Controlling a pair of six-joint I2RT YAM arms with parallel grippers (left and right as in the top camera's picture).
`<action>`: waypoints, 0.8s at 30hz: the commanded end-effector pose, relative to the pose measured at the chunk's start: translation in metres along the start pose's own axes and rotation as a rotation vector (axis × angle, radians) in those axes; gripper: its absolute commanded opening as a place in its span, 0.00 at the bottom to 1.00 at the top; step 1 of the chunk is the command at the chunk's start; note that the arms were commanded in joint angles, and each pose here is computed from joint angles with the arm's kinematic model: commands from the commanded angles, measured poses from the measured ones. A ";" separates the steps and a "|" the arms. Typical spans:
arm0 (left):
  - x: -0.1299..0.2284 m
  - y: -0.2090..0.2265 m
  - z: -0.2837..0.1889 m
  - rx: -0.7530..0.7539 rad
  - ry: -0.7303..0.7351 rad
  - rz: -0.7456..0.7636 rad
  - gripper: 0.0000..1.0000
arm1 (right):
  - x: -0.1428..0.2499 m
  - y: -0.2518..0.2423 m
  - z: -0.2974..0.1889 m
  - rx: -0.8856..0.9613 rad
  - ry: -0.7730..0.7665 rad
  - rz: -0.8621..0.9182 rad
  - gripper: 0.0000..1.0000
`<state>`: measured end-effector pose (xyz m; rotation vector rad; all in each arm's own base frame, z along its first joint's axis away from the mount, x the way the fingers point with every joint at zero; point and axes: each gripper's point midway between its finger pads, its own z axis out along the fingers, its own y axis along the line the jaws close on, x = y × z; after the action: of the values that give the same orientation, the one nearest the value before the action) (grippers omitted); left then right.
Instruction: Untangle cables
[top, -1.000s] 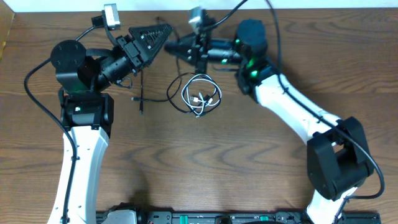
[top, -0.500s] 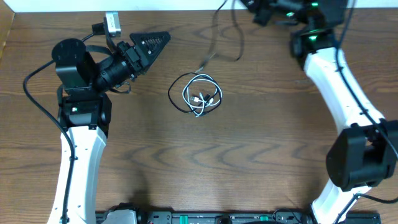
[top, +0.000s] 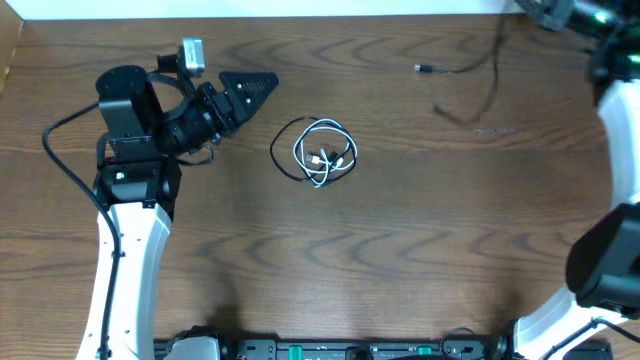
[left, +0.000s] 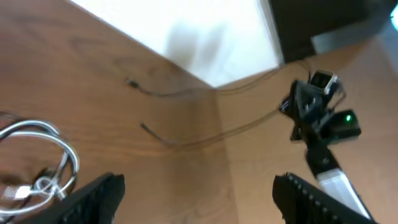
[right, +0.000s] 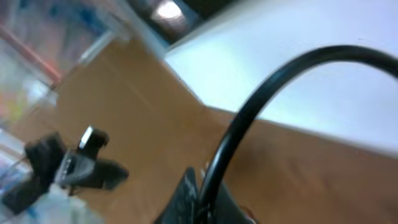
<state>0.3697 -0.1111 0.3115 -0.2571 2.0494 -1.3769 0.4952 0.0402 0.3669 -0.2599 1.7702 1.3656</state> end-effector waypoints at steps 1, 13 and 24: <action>-0.007 0.005 -0.003 -0.045 -0.039 0.038 0.81 | 0.012 -0.046 -0.041 0.214 -0.026 0.035 0.01; 0.000 0.052 -0.007 -0.256 -0.060 -0.041 0.81 | 0.139 -0.170 -0.233 1.469 0.191 0.482 0.01; 0.035 0.110 -0.017 -0.516 0.055 -0.050 0.80 | 0.180 -0.165 -0.298 1.877 0.171 0.637 0.19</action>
<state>0.3509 -0.0749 0.2153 -0.5578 2.3946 -0.9834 0.3560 -0.2067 0.1271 1.1850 2.6323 -0.2936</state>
